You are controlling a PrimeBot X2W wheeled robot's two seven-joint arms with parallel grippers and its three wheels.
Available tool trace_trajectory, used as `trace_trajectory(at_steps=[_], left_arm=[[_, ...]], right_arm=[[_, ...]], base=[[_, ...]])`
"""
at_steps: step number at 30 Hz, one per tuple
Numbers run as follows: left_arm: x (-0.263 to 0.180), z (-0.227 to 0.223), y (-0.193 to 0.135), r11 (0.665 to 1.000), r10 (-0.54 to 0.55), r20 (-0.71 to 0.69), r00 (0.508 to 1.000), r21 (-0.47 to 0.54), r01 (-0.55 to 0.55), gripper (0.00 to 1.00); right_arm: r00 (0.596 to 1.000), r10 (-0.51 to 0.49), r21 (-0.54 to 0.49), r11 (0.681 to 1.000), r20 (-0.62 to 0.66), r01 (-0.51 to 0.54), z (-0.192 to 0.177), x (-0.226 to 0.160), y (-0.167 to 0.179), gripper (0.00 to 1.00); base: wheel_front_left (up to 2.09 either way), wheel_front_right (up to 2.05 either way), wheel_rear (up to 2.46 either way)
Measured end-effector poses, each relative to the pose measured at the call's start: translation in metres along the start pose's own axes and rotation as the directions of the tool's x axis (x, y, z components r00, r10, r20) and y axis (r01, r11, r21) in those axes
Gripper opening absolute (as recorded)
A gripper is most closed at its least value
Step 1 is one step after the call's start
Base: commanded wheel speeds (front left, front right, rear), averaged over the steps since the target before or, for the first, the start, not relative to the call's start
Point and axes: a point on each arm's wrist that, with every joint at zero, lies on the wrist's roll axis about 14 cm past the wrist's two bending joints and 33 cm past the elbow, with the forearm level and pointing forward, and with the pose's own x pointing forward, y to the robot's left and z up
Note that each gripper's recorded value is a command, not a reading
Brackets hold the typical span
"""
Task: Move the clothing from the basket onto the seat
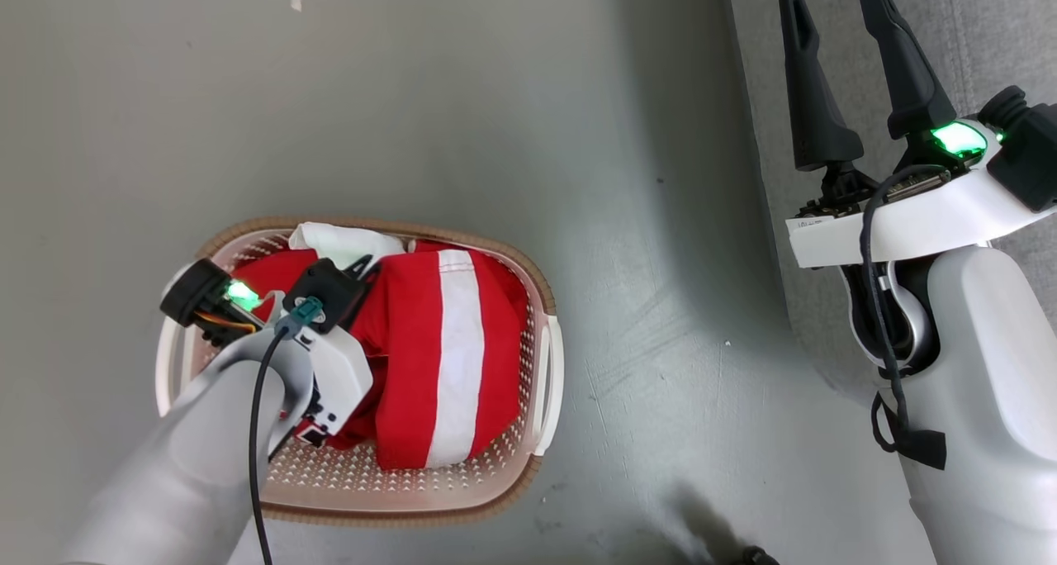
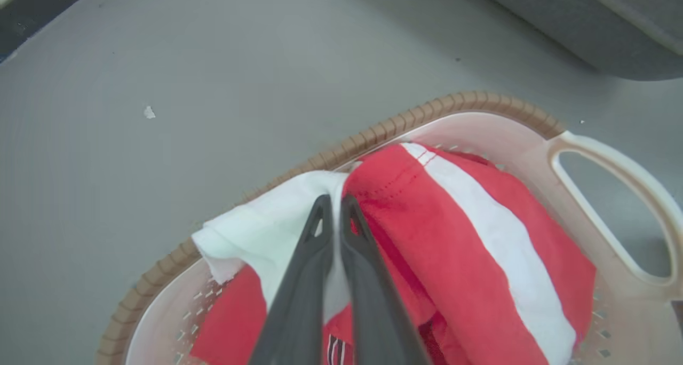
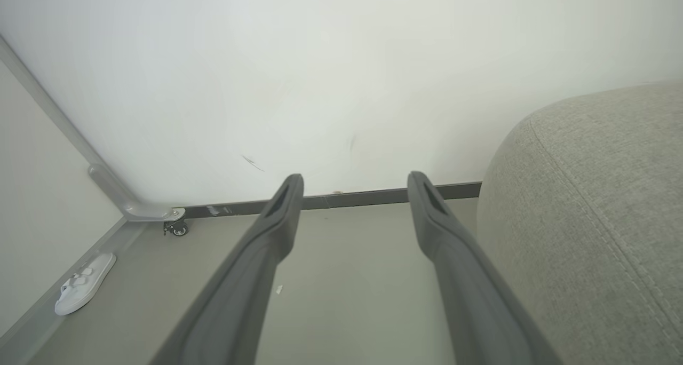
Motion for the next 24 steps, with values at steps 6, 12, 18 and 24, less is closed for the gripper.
trace_trajectory(at_steps=[6, 12, 18, 24], left_arm=[[-0.014, 0.017, -0.002, 0.999, 0.019, 0.051, 0.999, -0.026, -0.018, 0.0], [-0.028, 0.043, 0.006, 0.998, 0.054, 0.123, 0.991, -0.031, -0.05, 0.0], [-0.044, 0.067, 0.005, 0.996, 0.079, 0.192, 0.978, -0.056, -0.069, 0.0], [-0.063, 0.079, 0.002, 0.993, 0.103, 0.233, 0.967, -0.08, -0.087, 0.0]], right_arm=[[1.0, 0.006, -0.001, 1.0, 0.013, -0.006, 0.01, -0.002, 0.004, 1.0], [0.999, 0.015, -0.003, 1.0, 0.039, -0.015, 0.025, -0.005, 0.01, 1.0], [0.997, 0.03, -0.009, 1.0, 0.064, -0.03, 0.039, -0.005, 0.017, 1.0], [0.998, 0.034, -0.014, 0.999, 0.058, -0.033, 0.044, -0.015, 0.021, 1.0]], base=[[0.0, 0.0, 0.0], [0.0, 0.0, 0.0], [0.0, 0.0, 0.0], [0.0, 0.0, 0.0]])
